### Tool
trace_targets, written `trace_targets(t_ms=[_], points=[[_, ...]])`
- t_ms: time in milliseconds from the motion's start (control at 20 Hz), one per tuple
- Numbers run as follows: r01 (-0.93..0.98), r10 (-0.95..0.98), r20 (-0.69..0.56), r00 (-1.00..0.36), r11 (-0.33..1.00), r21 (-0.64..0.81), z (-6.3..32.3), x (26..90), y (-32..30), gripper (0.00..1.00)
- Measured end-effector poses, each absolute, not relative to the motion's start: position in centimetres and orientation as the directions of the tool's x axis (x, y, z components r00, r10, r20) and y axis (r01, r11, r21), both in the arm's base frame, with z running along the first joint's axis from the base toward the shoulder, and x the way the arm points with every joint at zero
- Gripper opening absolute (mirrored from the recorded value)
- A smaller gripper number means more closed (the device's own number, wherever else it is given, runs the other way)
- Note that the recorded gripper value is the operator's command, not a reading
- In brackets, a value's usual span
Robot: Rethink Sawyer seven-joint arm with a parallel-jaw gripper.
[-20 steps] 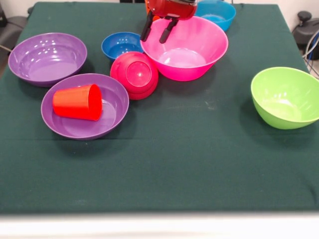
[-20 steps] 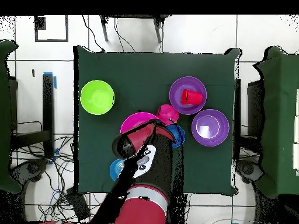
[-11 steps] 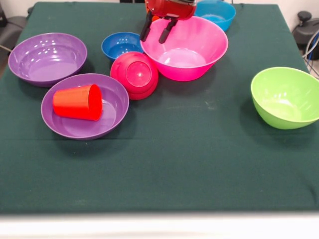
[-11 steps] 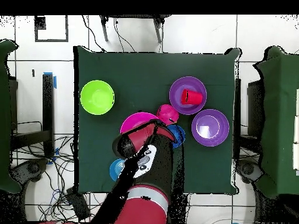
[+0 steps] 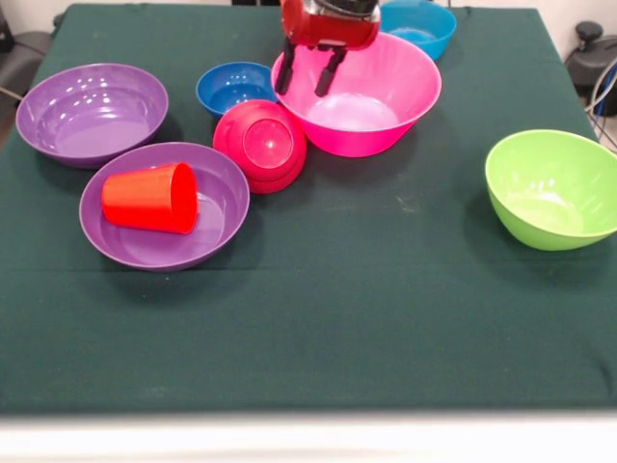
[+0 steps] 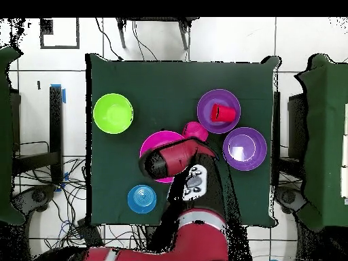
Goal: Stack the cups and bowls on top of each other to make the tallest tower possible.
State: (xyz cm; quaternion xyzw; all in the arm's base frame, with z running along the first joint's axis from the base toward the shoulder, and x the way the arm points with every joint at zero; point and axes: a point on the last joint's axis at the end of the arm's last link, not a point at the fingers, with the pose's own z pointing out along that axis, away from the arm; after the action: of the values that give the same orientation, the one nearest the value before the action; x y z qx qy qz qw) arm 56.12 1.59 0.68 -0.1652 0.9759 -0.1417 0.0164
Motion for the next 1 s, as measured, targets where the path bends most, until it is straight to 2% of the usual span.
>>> trace_targets(t_ms=[450,1000], points=[[-0.154,-0.155,-0.012,-0.988,0.986,-0.056,-1.1,56.6,2.2,1.0],[-0.17,-0.17,-0.009,-0.985,0.985,0.042,-1.5,56.0,5.8,1.0]])
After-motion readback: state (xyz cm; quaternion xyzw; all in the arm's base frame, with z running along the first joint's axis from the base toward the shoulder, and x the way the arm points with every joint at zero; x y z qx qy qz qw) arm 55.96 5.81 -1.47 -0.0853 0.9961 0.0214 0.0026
